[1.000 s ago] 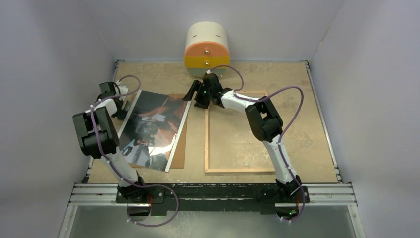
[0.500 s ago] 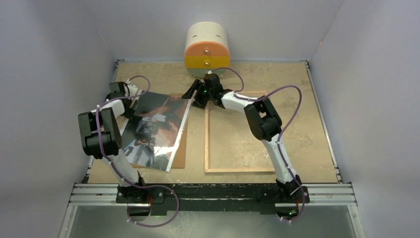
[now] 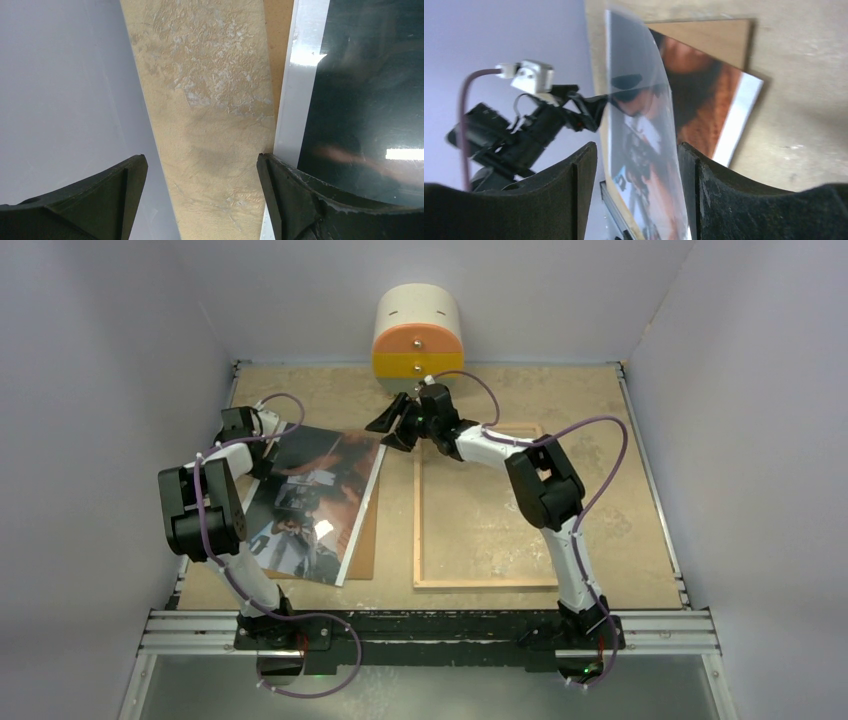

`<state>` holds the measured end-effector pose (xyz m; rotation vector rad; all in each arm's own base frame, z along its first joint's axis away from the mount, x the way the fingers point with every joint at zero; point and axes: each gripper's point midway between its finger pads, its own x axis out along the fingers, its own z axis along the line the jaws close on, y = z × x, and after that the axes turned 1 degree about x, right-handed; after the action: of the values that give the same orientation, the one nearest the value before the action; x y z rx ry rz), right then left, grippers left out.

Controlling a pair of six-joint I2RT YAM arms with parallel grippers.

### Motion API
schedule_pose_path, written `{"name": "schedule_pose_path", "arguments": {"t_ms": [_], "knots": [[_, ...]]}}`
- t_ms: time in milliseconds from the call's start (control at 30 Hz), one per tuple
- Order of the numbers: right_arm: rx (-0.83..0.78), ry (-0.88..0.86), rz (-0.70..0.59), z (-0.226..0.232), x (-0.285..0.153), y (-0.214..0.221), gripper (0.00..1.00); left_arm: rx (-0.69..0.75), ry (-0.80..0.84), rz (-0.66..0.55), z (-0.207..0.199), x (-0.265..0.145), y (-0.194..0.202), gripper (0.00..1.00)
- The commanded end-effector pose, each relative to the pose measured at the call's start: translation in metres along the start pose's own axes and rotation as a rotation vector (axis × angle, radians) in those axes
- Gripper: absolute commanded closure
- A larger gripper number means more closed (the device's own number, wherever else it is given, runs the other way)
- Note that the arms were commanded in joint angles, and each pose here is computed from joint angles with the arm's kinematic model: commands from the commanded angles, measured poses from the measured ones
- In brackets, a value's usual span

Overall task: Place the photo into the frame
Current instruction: Pick up the photo frame item at the center of the board.

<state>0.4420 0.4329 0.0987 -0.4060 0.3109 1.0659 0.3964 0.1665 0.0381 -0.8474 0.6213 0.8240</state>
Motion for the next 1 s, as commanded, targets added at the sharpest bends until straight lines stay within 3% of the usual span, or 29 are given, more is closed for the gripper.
{"name": "schedule_pose_path", "arguments": {"t_ms": [0, 400, 767, 967], "knots": [[-0.056, -0.173, -0.021, 0.072, -0.023, -0.01, 0.38, 0.03, 0.198, 0.122, -0.06, 0.005, 0.042, 0.13], [-0.056, -0.161, 0.078, 0.05, 0.005, 0.02, 0.42, 0.014, 0.228, 0.12, -0.063, 0.002, 0.038, 0.13], [-0.13, -0.168, 0.076, 0.053, 0.0, 0.007, 1.0, 0.024, 0.232, 0.101, -0.05, -0.01, 0.024, 0.13], [-0.112, -0.136, 0.02, 0.041, -0.073, -0.033, 1.0, 0.007, 0.157, 0.062, -0.005, -0.026, 0.003, 0.09]]}}
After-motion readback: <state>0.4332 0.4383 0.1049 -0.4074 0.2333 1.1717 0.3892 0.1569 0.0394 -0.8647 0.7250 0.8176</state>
